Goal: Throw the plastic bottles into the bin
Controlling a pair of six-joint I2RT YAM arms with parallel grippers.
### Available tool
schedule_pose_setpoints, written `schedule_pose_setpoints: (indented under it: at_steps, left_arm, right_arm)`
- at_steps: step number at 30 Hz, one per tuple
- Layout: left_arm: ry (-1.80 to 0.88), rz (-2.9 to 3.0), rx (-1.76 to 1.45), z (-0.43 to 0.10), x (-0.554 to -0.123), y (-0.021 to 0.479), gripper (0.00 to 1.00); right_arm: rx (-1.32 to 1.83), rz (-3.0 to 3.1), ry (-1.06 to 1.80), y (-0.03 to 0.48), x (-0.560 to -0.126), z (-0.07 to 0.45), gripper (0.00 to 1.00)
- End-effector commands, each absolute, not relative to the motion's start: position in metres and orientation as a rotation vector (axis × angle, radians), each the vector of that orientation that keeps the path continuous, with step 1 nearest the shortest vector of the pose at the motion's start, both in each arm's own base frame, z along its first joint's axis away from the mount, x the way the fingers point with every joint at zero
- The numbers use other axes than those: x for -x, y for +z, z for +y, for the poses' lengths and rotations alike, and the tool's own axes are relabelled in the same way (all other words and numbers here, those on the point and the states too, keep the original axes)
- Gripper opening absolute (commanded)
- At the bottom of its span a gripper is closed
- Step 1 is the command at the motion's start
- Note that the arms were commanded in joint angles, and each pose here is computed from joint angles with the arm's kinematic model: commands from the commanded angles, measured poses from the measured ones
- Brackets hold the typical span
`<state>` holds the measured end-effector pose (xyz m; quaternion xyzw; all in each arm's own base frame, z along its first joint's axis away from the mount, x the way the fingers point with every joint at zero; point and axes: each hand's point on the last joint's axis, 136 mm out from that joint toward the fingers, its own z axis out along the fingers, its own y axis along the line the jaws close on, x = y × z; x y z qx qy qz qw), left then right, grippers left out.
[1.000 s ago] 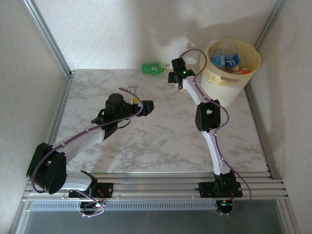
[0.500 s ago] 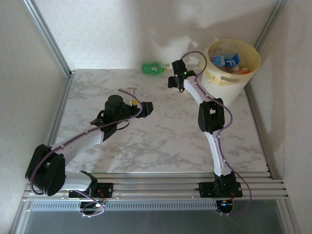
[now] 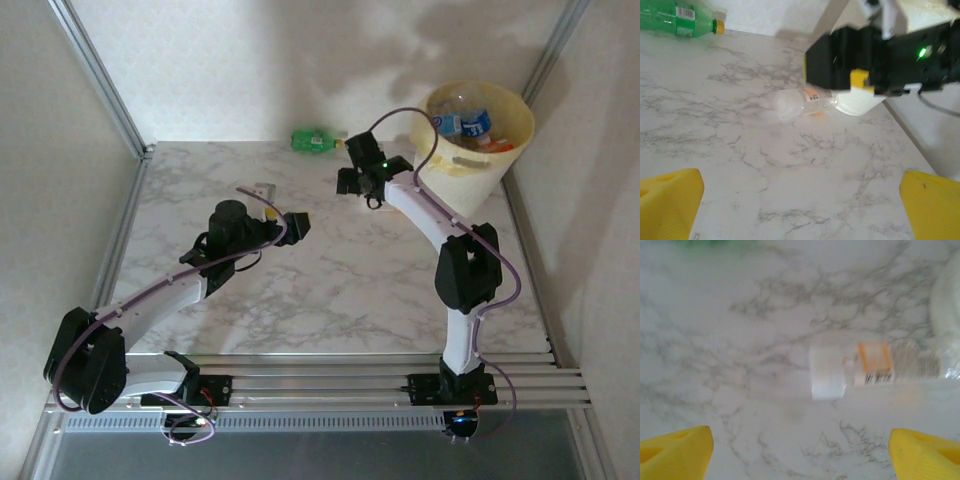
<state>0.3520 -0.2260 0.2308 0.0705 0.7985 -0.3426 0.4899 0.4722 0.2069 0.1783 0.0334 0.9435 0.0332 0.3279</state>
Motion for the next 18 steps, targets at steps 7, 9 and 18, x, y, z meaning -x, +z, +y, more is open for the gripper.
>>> schedule_pose_setpoints:
  at_steps: [7, 9, 18]
  left_arm:
    - [-0.818, 1.899, -0.169, -0.217, -0.339, 0.242, 1.00]
    - [-0.818, 1.901, -0.167, -0.217, -0.337, 0.239, 1.00]
    - [-0.826, 1.912, -0.163, -0.219, -0.341, 0.227, 1.00]
  right_arm:
    - [-0.324, 2.609, -0.149, 0.122, -0.463, 0.158, 0.93]
    - [-0.367, 2.608, -0.156, 0.123, -0.447, 0.146, 0.94]
    - [-0.420, 2.710, -0.121, 0.106, -0.388, 0.127, 0.97]
